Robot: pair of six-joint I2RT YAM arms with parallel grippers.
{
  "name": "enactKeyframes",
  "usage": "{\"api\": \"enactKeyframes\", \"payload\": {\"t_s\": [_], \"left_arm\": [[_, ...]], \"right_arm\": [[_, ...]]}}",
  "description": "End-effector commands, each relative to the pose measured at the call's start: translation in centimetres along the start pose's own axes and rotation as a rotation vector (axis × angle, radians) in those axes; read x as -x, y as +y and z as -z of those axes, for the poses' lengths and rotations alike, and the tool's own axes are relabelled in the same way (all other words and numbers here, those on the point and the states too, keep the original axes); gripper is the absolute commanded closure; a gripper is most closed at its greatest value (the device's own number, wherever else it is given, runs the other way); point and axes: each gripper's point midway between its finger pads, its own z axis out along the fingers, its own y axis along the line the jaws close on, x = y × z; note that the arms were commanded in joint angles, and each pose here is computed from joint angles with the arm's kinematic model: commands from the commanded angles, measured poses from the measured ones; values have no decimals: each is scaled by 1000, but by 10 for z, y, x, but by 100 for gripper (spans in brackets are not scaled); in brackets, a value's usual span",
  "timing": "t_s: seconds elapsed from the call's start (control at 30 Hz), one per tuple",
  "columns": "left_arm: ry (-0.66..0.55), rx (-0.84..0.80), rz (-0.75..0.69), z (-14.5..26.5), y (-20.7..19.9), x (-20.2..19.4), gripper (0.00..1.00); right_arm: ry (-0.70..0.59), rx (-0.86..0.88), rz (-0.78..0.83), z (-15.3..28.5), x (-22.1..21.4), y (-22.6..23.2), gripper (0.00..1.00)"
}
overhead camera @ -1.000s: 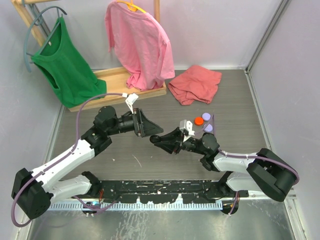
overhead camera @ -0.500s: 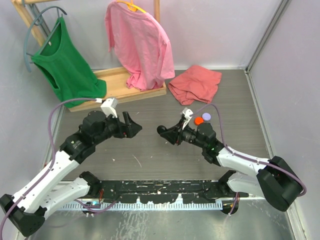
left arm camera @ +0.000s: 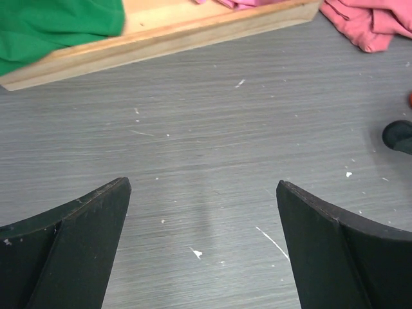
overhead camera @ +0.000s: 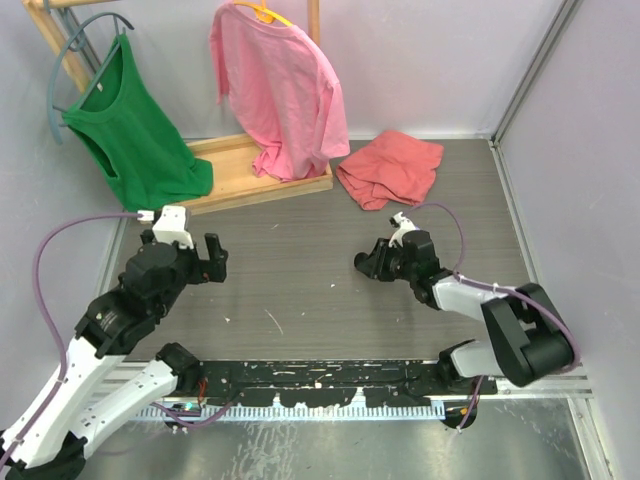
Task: Insert the wireless bluetooth earbuds into the charging case
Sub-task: Place the charging case at the center of the board.
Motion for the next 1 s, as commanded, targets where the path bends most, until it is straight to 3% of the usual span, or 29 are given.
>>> {"api": "enactKeyframes", "payload": {"t_s": [0.0, 0.13, 0.4, 0.73, 0.97], "left_arm": [[-71, 93, -53, 4, 22, 11, 2], [-67, 132, -57, 5, 31, 7, 2], [-56, 116, -29, 3, 33, 4, 2], [-77, 79, 33, 4, 33, 6, 2], [-105, 41, 73, 16, 27, 14, 2]], "right_arm": [[-39, -36, -94, -14, 24, -11, 98], [-32, -108, -158, -22, 24, -37, 88], [-50, -249, -188, -6, 25, -63, 59], [-85, -340, -199, 22, 16, -74, 53], [-161, -352, -136, 53, 44, -58, 35]]}}
